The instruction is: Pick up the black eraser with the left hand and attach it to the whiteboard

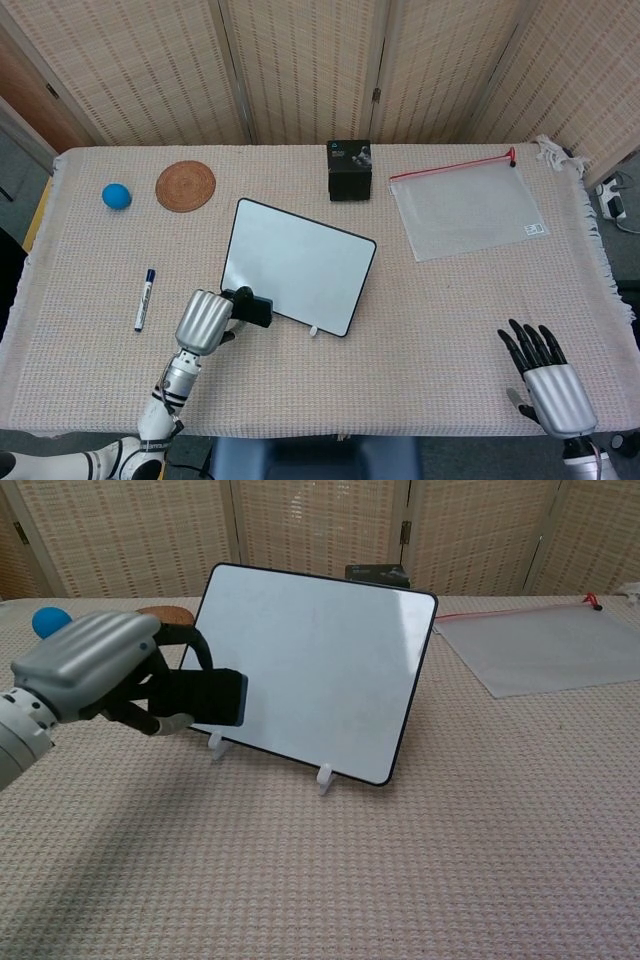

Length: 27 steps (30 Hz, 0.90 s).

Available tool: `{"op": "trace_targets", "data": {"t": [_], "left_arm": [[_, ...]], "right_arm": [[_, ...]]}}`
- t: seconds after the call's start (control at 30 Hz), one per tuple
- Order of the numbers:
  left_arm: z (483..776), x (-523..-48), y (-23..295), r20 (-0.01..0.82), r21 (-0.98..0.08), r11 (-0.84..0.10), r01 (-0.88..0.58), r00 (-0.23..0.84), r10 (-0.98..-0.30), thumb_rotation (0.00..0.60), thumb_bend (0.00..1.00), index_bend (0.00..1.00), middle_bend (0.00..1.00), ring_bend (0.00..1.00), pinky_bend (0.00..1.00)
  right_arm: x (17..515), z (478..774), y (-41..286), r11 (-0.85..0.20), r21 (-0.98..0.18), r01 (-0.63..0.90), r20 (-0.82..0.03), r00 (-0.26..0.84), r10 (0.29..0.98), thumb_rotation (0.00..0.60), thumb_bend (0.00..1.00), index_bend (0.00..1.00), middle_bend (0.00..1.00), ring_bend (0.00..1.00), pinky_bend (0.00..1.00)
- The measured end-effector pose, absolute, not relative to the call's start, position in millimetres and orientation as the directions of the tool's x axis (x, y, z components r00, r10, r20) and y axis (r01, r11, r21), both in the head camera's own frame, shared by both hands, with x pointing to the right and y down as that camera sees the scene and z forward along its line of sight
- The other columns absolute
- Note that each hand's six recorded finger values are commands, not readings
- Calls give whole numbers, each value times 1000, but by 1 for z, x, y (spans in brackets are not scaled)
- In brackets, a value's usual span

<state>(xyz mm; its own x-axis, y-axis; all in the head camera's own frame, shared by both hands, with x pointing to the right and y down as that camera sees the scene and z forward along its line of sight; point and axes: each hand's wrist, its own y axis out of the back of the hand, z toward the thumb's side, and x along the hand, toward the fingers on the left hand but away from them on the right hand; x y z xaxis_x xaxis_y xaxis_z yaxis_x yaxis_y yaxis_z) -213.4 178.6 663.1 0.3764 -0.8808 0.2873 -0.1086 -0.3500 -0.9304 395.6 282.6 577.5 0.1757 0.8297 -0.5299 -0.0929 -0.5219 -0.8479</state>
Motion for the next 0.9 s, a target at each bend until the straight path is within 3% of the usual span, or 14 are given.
{"op": "trace_targets", "data": {"t": [0.37, 0.9], "left_arm": [[668, -151, 171, 147, -983, -177, -46, 381, -913, 600, 314, 671, 1000, 982, 1000], [691, -102, 167, 147, -988, -156, 11, 405, -902, 600, 307, 662, 1000, 982, 1000]], "right_arm": [[400, 568, 281, -516, -855, -61, -517, 182, 836, 600, 294, 0, 0, 0, 0], [408, 561, 276, -516, -856, -26, -512, 171, 842, 600, 294, 0, 0, 0, 0]]}}
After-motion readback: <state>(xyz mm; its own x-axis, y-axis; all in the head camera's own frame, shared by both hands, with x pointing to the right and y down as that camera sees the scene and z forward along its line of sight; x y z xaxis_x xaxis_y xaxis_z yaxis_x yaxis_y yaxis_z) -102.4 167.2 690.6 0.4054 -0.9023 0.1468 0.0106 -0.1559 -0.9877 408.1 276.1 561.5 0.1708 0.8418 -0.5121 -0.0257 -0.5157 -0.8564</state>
